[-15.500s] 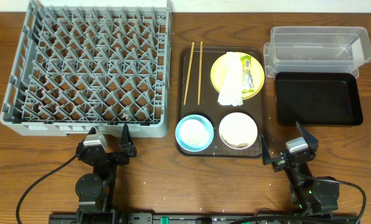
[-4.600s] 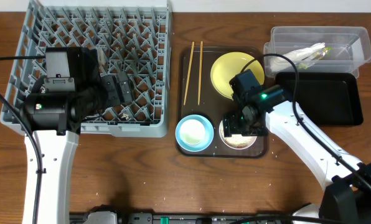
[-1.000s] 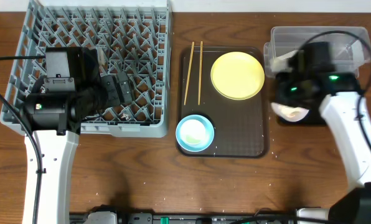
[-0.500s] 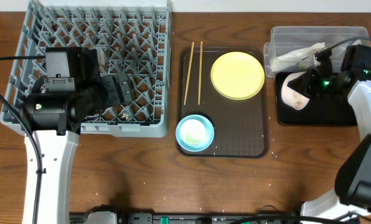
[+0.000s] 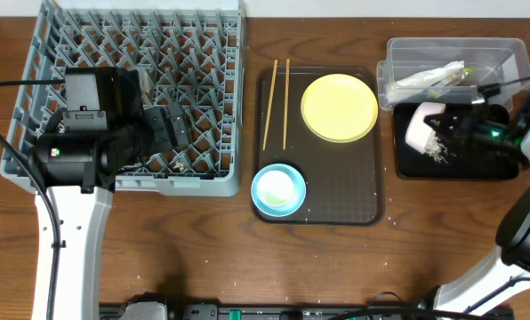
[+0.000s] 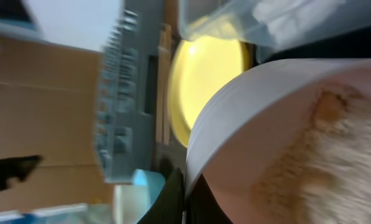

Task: Sort waste into correct bins and load items into the dishwasher
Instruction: 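Tilt the pink bowl with the right gripper to dump rice onto the black tray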

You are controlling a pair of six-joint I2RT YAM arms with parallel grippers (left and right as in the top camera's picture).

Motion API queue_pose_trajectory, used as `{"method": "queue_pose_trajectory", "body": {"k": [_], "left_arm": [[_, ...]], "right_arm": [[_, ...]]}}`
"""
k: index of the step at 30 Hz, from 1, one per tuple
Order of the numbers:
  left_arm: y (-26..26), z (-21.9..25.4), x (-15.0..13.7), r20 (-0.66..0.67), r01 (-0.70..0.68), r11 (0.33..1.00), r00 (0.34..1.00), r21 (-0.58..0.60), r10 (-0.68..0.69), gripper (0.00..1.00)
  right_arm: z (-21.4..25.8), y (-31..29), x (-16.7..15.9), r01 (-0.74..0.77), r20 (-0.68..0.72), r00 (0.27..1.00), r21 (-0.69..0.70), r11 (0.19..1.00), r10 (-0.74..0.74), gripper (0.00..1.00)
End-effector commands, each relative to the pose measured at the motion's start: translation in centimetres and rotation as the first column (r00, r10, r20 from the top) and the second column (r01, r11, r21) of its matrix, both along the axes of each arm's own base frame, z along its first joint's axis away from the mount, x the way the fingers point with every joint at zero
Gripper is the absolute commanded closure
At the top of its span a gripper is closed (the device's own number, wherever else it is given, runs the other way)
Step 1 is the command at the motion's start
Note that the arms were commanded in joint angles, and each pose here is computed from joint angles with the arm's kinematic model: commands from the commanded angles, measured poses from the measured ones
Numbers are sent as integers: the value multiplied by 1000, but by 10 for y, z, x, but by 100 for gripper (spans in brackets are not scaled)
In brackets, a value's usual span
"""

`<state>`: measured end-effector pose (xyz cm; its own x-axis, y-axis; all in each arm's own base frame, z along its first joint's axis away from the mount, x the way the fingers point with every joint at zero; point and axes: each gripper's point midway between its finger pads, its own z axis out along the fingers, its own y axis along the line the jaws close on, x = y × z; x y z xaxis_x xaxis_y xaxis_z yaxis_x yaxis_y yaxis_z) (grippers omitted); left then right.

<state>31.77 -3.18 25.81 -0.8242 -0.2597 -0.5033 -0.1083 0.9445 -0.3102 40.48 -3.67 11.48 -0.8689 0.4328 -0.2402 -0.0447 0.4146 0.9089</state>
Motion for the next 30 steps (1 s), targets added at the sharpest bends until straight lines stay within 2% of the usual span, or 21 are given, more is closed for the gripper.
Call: {"method": "queue_pose_trajectory", "body": {"k": [1, 4, 17, 30], "left_arm": [[-1, -2, 0, -8, -5, 1000, 1000, -15, 5, 2], [-1, -2, 0, -8, -5, 1000, 1000, -15, 5, 2], [-1, -2, 0, -8, -5, 1000, 1000, -15, 5, 2], [-1, -2, 0, -8, -5, 1000, 1000, -15, 5, 2]], "right_arm": [[28, -4, 1, -17, 117, 993, 206, 978, -8, 99], [35, -14, 1, 1, 109, 993, 319, 948, -38, 99], [34, -36, 3, 124, -102, 991, 430, 894, -89, 99], [25, -43, 10, 179, -175, 978, 395, 901, -117, 99]]}}
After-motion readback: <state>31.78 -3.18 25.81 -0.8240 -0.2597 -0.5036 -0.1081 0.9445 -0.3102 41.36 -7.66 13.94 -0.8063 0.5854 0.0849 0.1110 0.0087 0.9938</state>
